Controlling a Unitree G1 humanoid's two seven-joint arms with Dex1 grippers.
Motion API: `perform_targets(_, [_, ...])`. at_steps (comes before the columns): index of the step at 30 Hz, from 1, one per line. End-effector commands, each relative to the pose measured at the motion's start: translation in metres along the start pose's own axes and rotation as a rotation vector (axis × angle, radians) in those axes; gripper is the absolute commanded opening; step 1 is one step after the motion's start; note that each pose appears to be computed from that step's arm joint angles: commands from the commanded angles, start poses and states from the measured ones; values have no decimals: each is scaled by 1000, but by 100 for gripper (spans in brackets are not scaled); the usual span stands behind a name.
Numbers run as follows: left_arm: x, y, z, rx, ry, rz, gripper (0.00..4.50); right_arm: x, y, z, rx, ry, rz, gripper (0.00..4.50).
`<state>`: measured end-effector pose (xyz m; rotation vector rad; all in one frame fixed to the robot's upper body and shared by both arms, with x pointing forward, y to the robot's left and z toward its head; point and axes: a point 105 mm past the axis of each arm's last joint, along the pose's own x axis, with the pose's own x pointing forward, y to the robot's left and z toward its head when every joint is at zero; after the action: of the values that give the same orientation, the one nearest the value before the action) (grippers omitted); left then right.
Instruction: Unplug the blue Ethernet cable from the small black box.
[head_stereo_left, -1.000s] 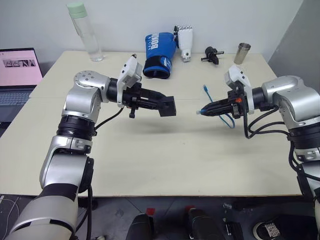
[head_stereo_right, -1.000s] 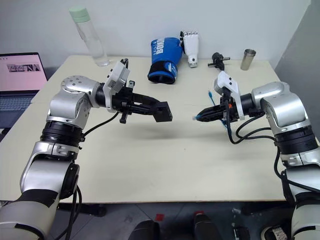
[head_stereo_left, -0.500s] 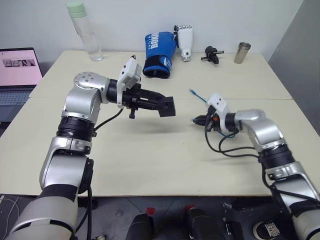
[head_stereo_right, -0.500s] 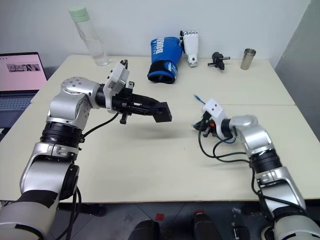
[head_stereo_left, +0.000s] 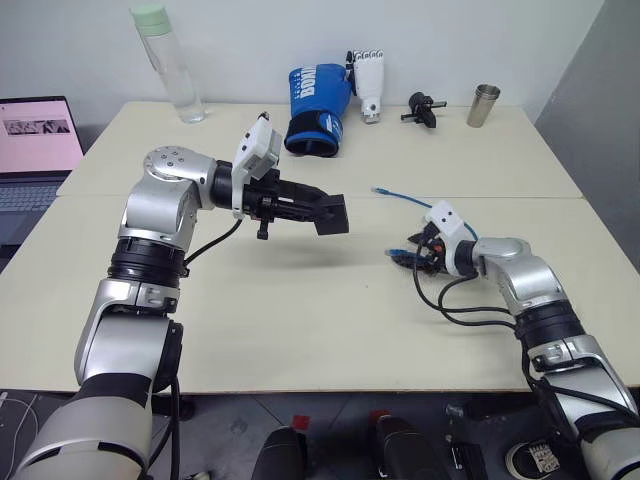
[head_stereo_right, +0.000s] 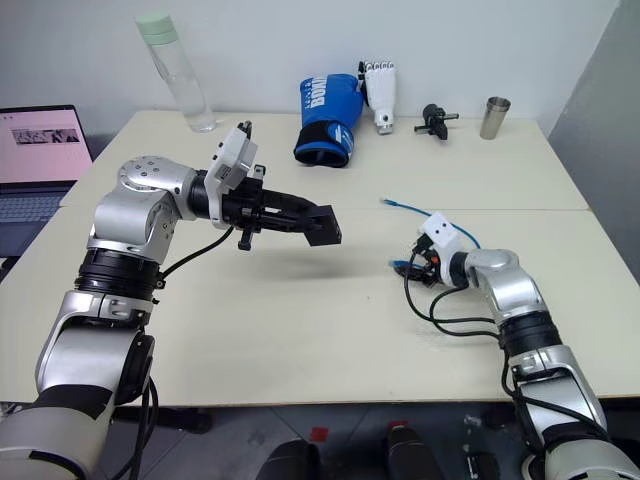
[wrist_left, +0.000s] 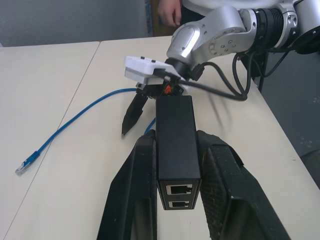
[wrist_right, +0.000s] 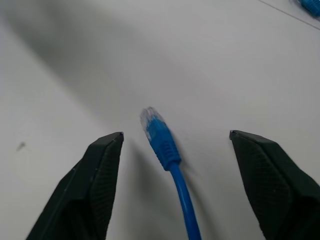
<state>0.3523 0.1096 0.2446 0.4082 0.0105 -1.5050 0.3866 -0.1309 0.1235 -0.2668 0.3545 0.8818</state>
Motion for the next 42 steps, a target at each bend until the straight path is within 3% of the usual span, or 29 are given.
perform_targets(1, [-9,2,11,52,-25,35,78,-36,24,55,-23,-169,187,443])
perform_targets(10, [-24,4,3,28,-15,99,78,-96,63,109,-85,-239,341,443])
perform_targets(14, [-42,14,-7,4,-5,228,78,-109,74,125,-120,-289,340,443])
perform_targets(21, [-69,49,-49,-46,63,668,78,-94,84,137,-167,-357,259,443])
perform_targets(31, [-68,72,-125,-277,148,1154,78,-70,84,128,-184,-360,150,443])
perform_targets(37, [-53,72,-142,-305,188,1187,78,-67,81,124,-165,-352,122,443])
perform_targets(39, [-51,72,-147,-305,203,1189,149,-67,80,123,-161,-351,111,450])
perform_targets(42, [-53,73,-148,-322,194,1203,204,-68,78,123,-156,-350,100,450])
